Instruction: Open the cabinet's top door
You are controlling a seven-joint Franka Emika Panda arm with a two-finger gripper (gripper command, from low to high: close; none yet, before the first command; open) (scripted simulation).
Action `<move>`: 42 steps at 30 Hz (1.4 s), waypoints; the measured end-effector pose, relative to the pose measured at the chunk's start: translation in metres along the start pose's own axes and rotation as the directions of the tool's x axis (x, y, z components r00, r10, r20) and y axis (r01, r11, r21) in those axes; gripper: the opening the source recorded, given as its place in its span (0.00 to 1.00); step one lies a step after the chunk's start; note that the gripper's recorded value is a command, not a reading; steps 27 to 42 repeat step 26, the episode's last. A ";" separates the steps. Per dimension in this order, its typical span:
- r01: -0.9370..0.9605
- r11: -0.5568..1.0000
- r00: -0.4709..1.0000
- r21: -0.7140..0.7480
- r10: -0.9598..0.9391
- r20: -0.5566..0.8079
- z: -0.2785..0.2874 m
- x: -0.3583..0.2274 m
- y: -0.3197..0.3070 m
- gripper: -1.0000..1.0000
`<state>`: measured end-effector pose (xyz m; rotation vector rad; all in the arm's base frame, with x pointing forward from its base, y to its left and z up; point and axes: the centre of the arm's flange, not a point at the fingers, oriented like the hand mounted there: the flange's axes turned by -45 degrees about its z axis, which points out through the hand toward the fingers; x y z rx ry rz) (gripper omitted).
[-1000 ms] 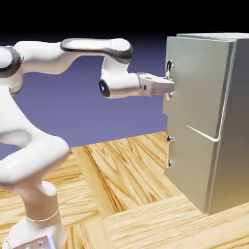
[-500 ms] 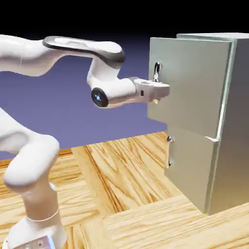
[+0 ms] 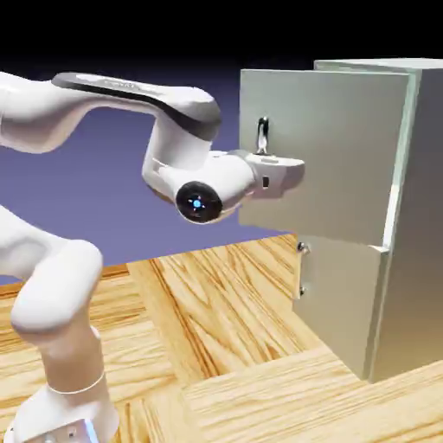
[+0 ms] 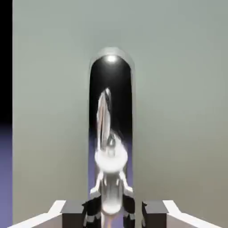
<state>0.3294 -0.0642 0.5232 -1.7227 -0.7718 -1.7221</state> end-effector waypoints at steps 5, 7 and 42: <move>0.000 0.990 1.000 0.139 0.000 0.000 -0.034 0.000 0.023 0.00; 0.000 0.981 1.000 0.196 0.000 0.000 -0.046 0.000 0.033 0.00; 0.000 0.785 1.000 0.619 0.000 0.000 -0.124 0.000 0.143 1.00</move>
